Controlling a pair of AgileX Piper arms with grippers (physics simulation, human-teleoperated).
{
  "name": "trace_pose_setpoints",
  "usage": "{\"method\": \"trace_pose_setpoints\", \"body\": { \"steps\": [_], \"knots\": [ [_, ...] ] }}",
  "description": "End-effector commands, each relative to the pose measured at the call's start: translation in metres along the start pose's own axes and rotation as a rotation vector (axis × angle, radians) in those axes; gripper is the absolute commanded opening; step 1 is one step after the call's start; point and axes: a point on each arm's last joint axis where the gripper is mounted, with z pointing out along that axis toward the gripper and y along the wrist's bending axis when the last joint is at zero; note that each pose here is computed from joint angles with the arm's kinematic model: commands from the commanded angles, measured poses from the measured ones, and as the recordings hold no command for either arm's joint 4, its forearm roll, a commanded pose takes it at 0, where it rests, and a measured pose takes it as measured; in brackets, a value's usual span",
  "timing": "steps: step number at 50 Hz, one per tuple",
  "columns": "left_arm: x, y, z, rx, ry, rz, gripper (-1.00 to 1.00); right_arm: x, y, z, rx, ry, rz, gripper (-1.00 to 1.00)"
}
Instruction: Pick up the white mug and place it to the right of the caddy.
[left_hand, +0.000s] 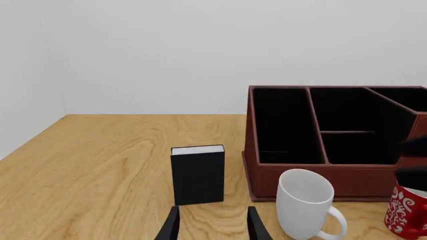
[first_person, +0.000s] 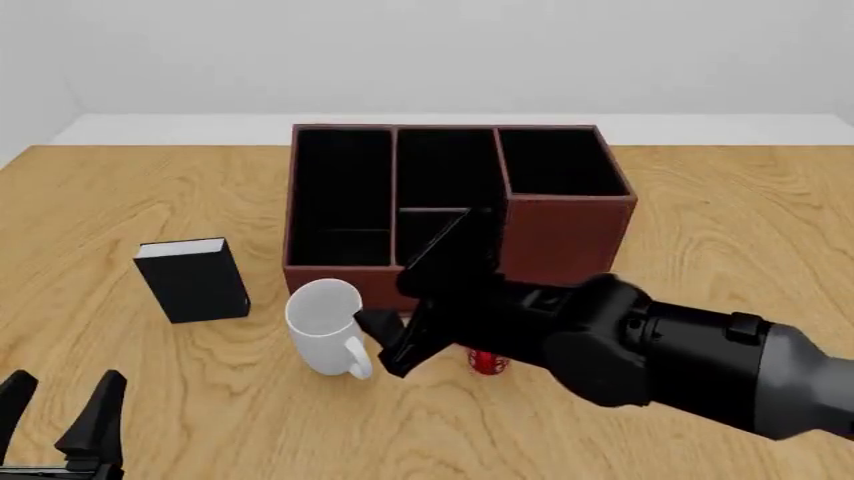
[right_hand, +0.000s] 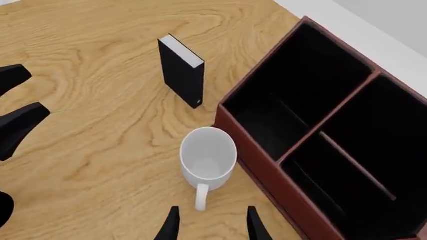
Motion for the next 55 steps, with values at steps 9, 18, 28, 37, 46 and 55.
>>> {"method": "trace_pose_setpoints", "body": {
  "steps": [9, 18, 28, 37, 46, 55],
  "knots": [
    [0.0, 0.0, 0.0, 0.0, 0.0, 0.0, 1.0, 0.012, -0.003, 0.022, 0.008, 0.029, 0.05, 1.0],
    [0.0, 0.0, 0.0, 0.0, 0.0, 0.0, 1.0, 0.018, 0.001, 0.035, -0.002, 0.046, 0.061, 1.0],
    [0.0, 0.0, 0.0, 0.0, 0.0, 0.0, 1.0, 0.024, 0.006, 0.045, -0.012, 0.067, 0.068, 1.0],
    [0.0, 0.0, 0.0, 0.0, 0.0, 0.0, 1.0, 0.03, 0.006, 0.052, -0.012, 0.073, 0.091, 1.0],
    [0.0, 0.0, 0.0, 0.0, 0.0, 0.0, 1.0, 0.035, 0.008, 0.059, -0.013, 0.08, 0.11, 1.0],
    [0.0, 0.0, 0.0, 0.0, 0.0, 0.0, 1.0, 0.041, 0.011, 0.065, -0.019, 0.085, 0.129, 1.0]
  ]
}}
